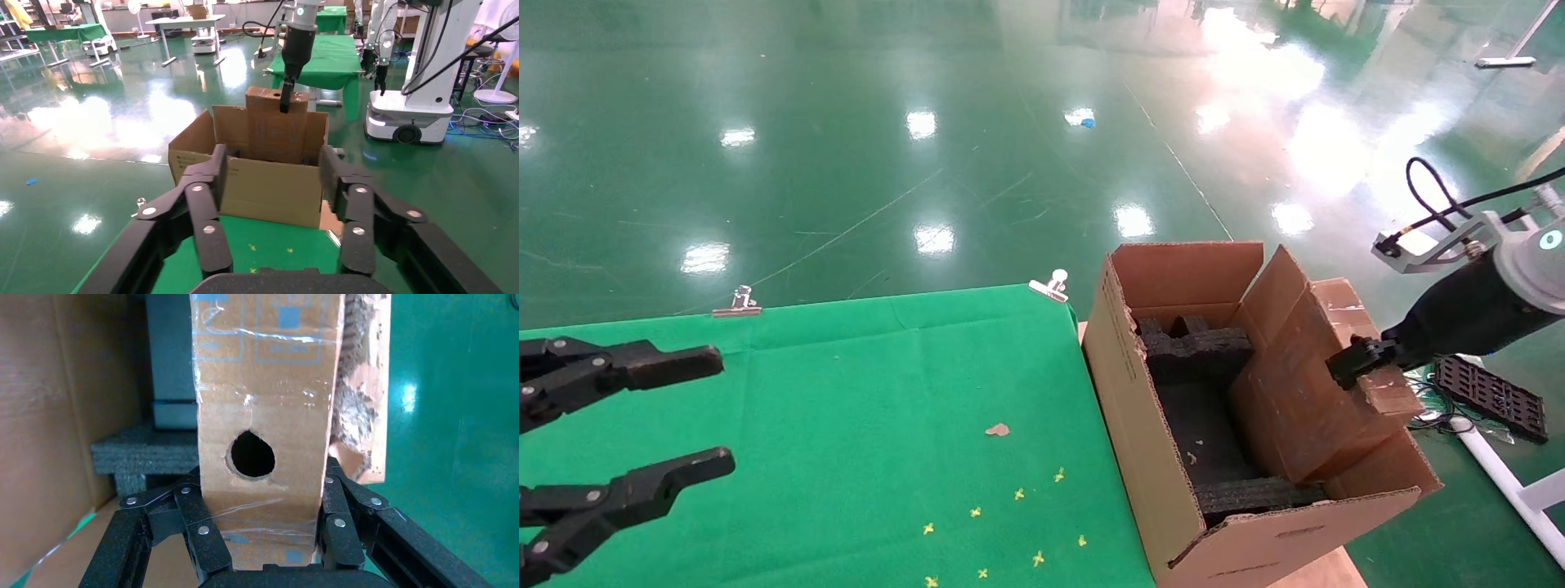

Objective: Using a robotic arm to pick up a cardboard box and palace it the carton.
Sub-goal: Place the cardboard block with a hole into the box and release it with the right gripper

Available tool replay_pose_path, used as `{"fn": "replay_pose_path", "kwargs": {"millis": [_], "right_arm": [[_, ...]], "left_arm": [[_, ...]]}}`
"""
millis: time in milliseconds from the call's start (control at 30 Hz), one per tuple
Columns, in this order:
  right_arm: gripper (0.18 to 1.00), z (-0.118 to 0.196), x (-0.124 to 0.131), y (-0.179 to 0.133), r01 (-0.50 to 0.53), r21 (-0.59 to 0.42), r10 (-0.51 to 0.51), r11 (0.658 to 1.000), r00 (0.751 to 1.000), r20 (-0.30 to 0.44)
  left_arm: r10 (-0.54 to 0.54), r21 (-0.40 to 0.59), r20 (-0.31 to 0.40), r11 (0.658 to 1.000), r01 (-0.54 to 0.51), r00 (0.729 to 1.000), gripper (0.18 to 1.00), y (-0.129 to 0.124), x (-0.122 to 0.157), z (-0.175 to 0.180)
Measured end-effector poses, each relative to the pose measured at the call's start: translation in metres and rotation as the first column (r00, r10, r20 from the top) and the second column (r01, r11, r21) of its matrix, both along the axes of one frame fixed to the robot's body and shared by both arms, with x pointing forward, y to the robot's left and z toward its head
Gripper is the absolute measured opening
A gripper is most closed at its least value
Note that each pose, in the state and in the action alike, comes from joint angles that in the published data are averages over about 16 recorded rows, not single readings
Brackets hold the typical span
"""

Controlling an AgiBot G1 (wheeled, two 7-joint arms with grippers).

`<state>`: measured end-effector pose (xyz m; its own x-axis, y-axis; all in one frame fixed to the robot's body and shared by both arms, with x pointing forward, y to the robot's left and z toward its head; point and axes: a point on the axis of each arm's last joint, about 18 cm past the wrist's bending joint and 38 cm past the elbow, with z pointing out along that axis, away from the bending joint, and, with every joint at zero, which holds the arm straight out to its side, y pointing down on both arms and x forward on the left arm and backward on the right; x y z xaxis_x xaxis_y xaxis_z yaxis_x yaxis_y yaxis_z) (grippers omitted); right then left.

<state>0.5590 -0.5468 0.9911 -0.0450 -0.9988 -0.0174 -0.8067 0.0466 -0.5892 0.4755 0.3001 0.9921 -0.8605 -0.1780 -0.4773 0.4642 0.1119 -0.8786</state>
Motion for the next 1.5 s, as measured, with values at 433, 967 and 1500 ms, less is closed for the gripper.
{"fn": "replay_pose_path", "kwargs": {"millis": [433,967,1500], "right_arm": [[0.308,-0.052,0.03,-0.001,0.026,-0.014,-0.027,1.0,0.999,-0.017],[0.303,-0.073,0.042,-0.002,0.017,-0.031,-0.018,0.999,1.0,-0.008],[0.375,-0.065,0.041,0.0,0.018,-0.065,-0.02,0.998,0.999,-0.03]], "left_arm": [[0.0,0.0,0.0,1.0,0.0,1.0,0.772,0.0,0.0,0.0],[0.0,0.0,0.0,1.0,0.0,1.0,0.971,0.0,0.0,0.0],[0.0,0.0,0.0,1.0,0.0,1.0,1.001,0.0,0.0,0.0]]}}
